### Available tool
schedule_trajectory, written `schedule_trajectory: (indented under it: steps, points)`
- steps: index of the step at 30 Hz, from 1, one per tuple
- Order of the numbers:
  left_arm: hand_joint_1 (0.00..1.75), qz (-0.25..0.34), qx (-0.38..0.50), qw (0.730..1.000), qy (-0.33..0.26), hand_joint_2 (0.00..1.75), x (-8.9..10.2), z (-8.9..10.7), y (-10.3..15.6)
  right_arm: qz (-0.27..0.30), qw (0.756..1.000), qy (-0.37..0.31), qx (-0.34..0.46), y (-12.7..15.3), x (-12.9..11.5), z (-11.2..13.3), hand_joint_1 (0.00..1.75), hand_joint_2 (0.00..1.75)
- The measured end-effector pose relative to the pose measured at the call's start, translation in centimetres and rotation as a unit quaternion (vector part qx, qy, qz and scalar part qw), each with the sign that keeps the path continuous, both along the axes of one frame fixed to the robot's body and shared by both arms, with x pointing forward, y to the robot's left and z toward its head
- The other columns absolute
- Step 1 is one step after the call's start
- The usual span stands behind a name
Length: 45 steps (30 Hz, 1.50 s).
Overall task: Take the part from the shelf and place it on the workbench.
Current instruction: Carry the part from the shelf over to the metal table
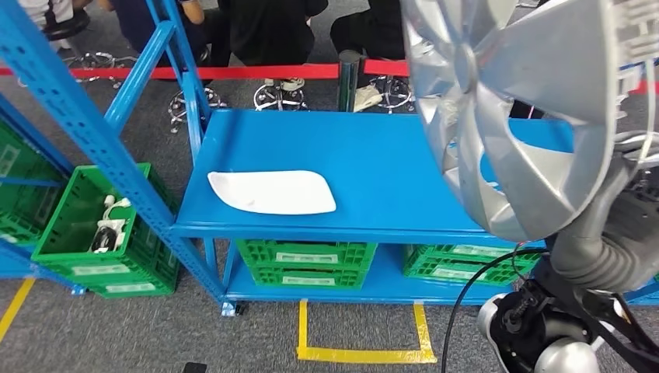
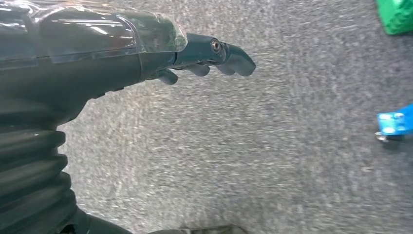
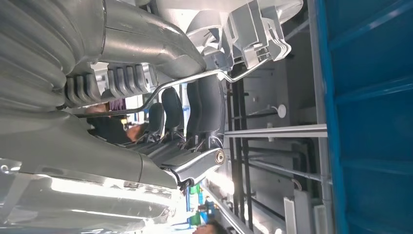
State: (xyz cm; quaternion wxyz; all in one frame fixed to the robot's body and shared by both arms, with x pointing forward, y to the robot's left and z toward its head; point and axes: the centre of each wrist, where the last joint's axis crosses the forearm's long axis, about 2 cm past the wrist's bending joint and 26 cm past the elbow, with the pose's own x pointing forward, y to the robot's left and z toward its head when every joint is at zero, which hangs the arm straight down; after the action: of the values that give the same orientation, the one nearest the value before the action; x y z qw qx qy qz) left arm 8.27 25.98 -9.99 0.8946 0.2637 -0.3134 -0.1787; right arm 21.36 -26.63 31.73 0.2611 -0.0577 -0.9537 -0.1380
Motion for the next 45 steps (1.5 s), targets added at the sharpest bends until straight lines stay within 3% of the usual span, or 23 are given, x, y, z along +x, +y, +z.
schedule_trajectory:
  steps: [10,19,45]
  points:
    - [0.00,0.005,0.012,0.999,0.038,1.75,-0.2,-0.1,0.4,-0.018,1.000,0.006,0.008,-0.8,0.4,0.0,1.75,1.75]
    - [0.00,-0.052,0.017,0.996,0.065,1.75,-0.3,-0.1,0.3,-0.018,0.999,0.044,0.016,-0.9,0.5,-0.5,1.75,1.75]
    - [0.00,-0.103,0.021,0.992,0.065,1.75,-0.4,-0.1,-0.6,-0.013,1.000,0.015,0.014,0.1,2.0,0.3,1.75,1.75]
